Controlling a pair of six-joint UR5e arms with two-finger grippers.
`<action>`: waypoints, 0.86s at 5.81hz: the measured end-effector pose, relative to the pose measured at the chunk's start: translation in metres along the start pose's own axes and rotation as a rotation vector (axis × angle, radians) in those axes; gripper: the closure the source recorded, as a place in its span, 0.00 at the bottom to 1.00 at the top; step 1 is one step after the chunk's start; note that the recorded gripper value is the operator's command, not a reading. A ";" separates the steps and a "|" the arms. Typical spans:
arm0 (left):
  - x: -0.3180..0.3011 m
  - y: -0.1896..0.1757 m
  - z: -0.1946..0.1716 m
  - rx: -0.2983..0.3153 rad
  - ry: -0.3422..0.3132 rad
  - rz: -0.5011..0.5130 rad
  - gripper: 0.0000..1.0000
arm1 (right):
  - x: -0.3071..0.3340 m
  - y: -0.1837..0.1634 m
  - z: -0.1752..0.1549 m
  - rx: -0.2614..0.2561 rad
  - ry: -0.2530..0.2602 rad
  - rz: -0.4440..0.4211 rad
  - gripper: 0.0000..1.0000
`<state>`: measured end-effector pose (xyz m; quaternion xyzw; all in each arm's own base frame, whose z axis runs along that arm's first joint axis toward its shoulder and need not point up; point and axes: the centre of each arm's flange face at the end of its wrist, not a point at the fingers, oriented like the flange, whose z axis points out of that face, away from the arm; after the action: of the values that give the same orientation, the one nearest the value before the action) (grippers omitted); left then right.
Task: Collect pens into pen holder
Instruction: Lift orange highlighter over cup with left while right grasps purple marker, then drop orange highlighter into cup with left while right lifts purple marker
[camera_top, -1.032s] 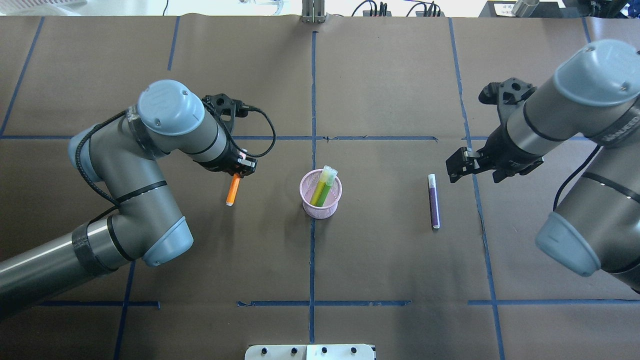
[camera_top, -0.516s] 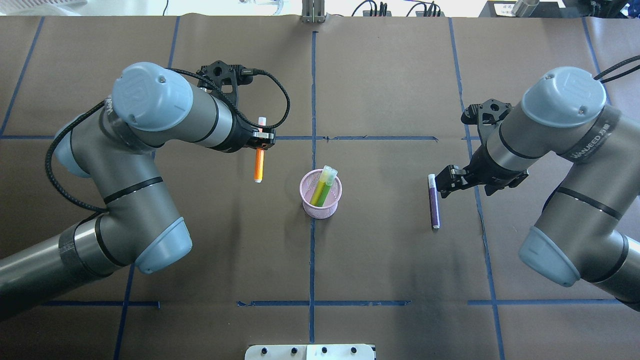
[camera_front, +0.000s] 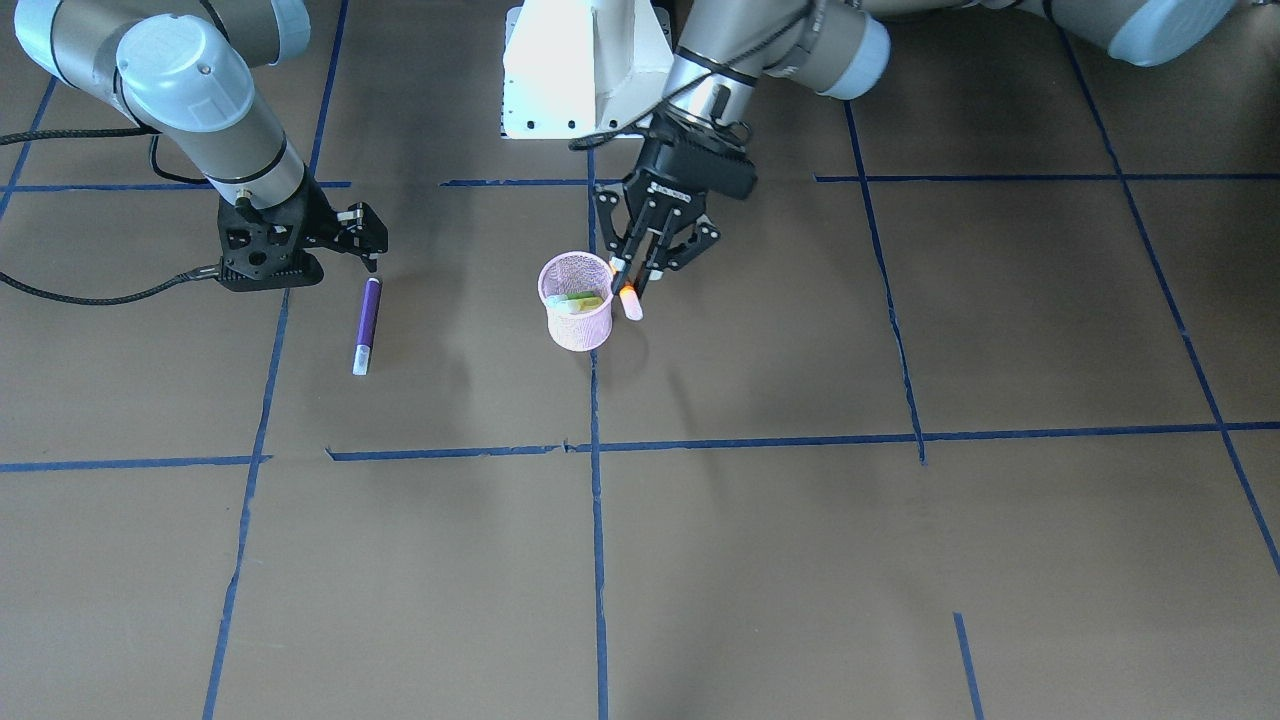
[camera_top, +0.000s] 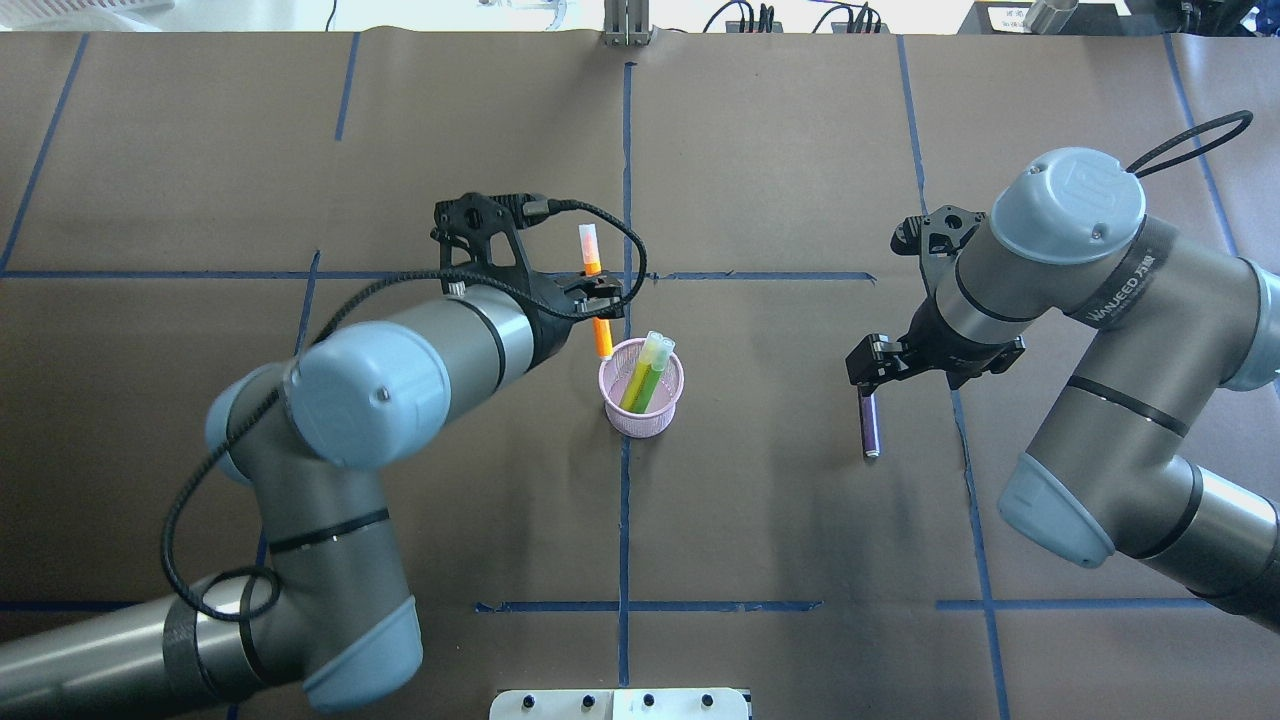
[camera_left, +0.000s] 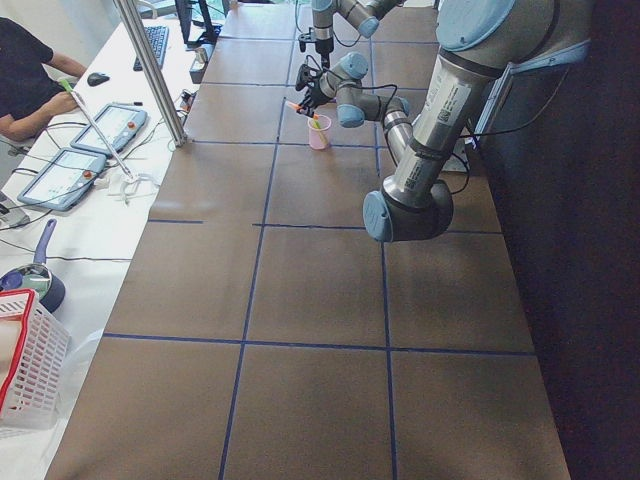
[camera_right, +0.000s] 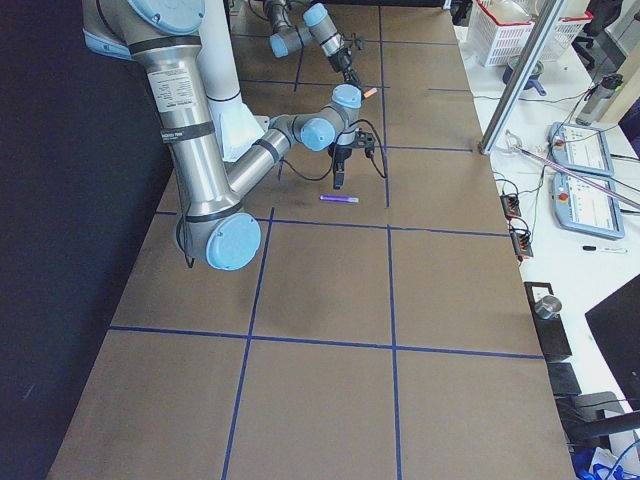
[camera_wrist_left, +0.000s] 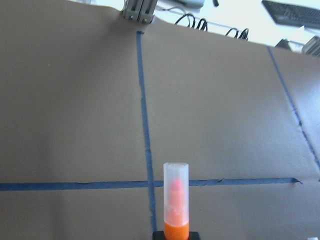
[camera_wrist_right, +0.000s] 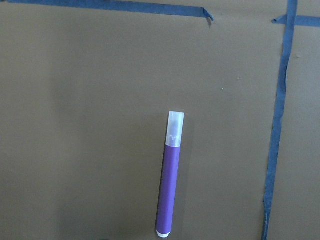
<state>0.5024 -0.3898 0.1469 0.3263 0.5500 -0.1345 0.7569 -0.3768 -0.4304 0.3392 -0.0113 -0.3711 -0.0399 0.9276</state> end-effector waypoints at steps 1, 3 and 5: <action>0.005 0.013 -0.005 0.058 0.034 -0.013 0.96 | -0.002 -0.003 0.005 -0.005 0.006 0.002 0.02; 0.003 0.063 0.005 0.167 -0.025 0.018 0.96 | -0.005 -0.009 0.015 -0.015 0.017 0.008 0.02; 0.002 0.077 0.011 0.223 -0.057 0.031 0.92 | -0.008 -0.008 0.021 -0.024 0.022 0.005 0.02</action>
<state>0.5551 -0.3385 0.1735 0.4130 0.5048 -0.1925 0.7332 -0.3975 -0.4366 0.3491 -0.0227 -0.3602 -0.0421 0.9317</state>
